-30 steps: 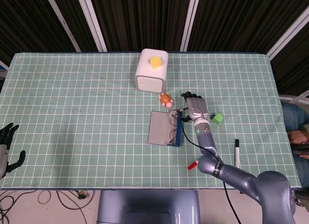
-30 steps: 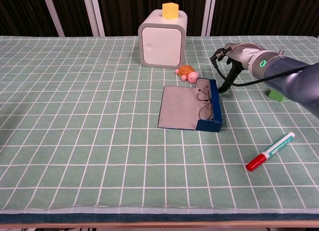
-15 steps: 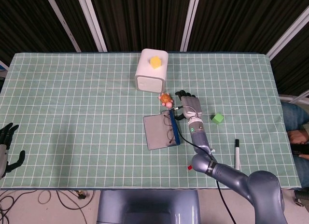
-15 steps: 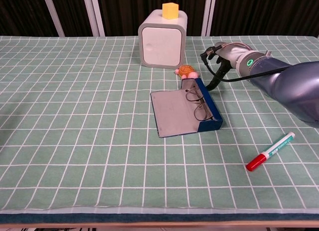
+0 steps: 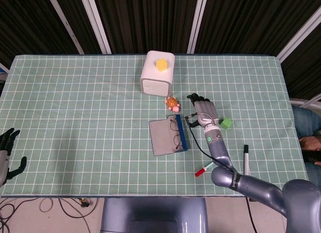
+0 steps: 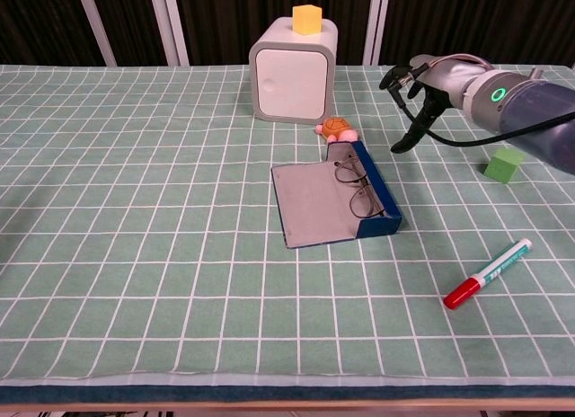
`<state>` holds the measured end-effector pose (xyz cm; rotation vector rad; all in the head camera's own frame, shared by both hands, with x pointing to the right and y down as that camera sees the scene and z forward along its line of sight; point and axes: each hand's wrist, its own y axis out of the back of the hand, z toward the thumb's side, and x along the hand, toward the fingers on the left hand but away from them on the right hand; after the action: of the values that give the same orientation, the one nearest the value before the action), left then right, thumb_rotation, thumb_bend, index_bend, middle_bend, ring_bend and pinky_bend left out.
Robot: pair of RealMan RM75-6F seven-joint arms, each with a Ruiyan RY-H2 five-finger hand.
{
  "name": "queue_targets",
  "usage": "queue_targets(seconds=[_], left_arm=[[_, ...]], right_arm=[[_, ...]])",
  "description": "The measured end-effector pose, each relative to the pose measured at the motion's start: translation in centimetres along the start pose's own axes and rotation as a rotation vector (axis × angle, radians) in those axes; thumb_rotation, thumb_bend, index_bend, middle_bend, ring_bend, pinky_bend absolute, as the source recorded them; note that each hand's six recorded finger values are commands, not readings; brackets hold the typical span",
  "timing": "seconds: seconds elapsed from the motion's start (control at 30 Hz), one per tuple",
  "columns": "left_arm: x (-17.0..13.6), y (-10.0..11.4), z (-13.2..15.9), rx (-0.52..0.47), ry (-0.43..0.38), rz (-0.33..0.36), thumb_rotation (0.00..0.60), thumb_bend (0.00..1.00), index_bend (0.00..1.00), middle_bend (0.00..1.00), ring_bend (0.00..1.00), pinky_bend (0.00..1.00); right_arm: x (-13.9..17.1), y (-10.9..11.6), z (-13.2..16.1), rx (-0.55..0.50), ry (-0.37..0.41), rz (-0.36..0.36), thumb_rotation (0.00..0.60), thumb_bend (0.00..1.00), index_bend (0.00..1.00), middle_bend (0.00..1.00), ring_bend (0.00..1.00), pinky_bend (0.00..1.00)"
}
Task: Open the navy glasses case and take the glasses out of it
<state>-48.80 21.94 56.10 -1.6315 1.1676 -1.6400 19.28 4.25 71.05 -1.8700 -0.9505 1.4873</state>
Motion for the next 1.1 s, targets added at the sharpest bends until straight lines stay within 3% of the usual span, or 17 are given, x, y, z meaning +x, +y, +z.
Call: queue_targets(seconds=[0.27, 0.57, 1.1], left_arm=[[0.0, 0.0, 0.0, 0.001, 0.002, -0.001, 0.600, 0.44, 0.05, 0.00, 0.00, 0.00], [0.1, -0.1, 0.1, 0.000, 0.003, 0.000, 0.600, 0.44, 0.05, 0.00, 0.00, 0.00], [0.1, -0.1, 0.0, 0.003, 0.012, 0.000, 0.600, 0.44, 0.05, 0.00, 0.00, 0.00]], right_arm=[[5.2, 1.8, -0.6, 0.189, 0.134, 0.060, 0.600, 0.24, 0.17, 0.10, 0.17, 0.23], [9.9, 0.1, -1.4, 0.345, 0.241, 0.109, 0.600, 0.27, 0.22, 0.09, 0.17, 0.23], [13.2, -2.3, 0.2, 0.386, 0.351, 0.123, 0.600, 0.28, 0.26, 0.08, 0.15, 0.23]])
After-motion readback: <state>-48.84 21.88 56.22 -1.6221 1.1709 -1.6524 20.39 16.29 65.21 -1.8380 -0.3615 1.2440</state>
